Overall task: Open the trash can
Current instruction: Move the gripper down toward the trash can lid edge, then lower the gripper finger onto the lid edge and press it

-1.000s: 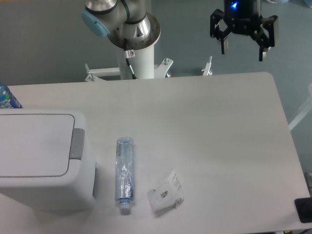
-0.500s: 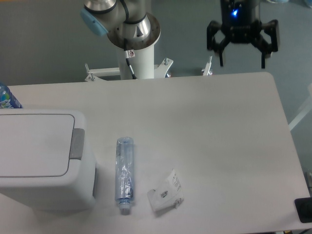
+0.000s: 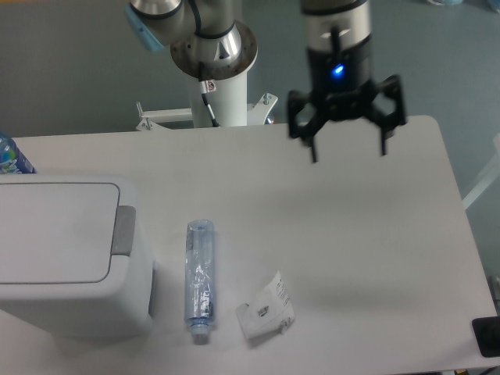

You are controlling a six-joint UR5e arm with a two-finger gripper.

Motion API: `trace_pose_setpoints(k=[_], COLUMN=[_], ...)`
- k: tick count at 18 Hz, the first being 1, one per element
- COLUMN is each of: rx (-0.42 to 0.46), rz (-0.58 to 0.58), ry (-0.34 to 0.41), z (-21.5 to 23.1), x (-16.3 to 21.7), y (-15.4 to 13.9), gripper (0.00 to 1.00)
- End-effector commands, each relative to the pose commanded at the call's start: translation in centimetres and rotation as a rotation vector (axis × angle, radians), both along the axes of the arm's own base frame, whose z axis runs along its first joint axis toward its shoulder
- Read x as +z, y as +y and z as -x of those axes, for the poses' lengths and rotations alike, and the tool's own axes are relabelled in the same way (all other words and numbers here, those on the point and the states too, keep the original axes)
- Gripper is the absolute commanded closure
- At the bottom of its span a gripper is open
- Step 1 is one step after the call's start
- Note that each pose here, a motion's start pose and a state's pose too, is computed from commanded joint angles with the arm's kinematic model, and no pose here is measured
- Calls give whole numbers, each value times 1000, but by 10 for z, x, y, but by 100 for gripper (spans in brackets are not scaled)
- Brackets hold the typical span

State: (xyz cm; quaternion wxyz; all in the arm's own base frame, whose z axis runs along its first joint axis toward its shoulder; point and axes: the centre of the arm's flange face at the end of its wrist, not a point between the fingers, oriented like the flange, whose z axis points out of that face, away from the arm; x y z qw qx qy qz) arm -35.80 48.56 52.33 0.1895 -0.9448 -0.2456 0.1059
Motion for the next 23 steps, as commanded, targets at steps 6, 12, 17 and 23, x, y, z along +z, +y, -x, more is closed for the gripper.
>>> trace_pose_setpoints(k=[6, 12, 17, 23], rx=[58, 39, 28, 19], rz=[-202, -243, -239, -232], ry=[-281, -310, -323, -334], z=[-33, -53, -71, -83], x=[-16, -23, -34, -37], y=[35, 61, 74, 77], gripper=[0, 0, 0, 0])
